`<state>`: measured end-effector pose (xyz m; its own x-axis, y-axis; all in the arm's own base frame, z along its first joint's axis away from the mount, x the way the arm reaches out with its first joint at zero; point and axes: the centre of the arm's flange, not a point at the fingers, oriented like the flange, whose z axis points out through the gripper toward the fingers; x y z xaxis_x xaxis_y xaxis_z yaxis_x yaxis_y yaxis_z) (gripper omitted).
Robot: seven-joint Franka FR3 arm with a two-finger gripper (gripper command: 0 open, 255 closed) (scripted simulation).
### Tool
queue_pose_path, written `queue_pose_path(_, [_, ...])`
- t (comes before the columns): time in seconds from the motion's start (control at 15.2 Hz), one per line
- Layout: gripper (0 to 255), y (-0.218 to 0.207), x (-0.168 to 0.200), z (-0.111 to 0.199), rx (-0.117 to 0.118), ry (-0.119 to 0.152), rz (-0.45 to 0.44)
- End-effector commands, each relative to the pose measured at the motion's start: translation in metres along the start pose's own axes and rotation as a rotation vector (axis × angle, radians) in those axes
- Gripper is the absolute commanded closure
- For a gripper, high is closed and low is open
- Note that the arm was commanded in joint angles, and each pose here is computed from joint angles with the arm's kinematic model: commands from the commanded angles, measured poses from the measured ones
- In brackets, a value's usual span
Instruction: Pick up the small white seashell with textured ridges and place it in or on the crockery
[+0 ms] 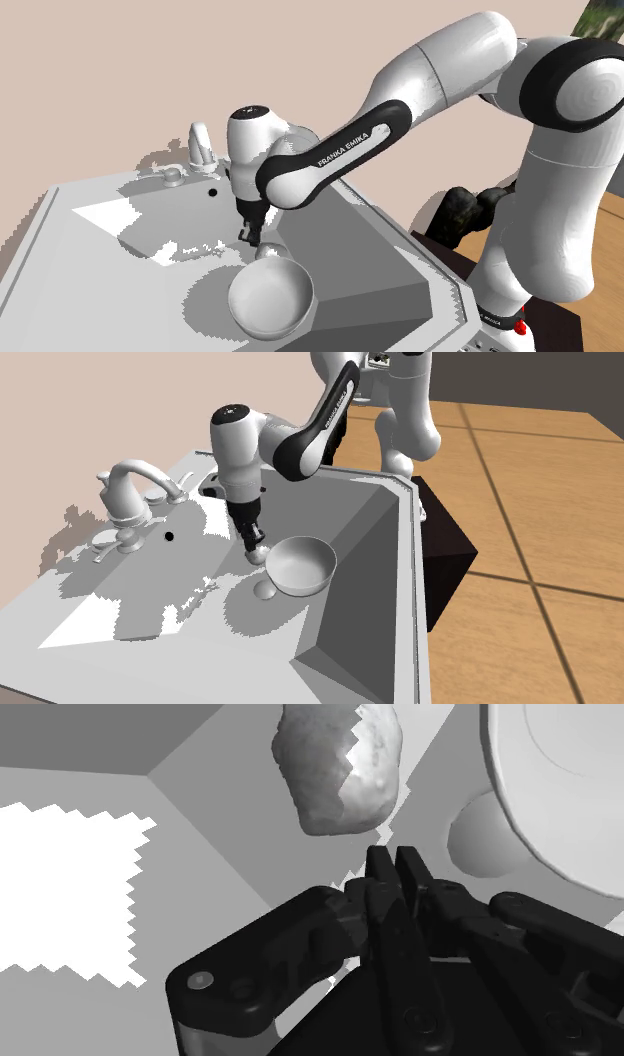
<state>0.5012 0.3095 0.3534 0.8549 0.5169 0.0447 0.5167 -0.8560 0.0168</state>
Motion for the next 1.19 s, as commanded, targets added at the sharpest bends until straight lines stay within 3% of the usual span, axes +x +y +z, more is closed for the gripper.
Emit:
queue_pose_path(0.0, [255, 0.000, 0.000, 0.000, 0.000, 0.000, 0.000])
queue_pose_path(0.07, [0, 0.000, 0.000, 0.000, 0.000, 0.000, 0.000])
queue_pose_path(0.33, [0, 0.024, -0.051, 0.033, 0.010, 0.109, -0.205])
queue_pose_path(0.79, [0, 0.023, -0.047, 0.070, 0.010, 0.109, -0.205])
queue_pose_path(1.12, [0, 0.023, -0.046, 0.073, 0.010, 0.109, -0.205])
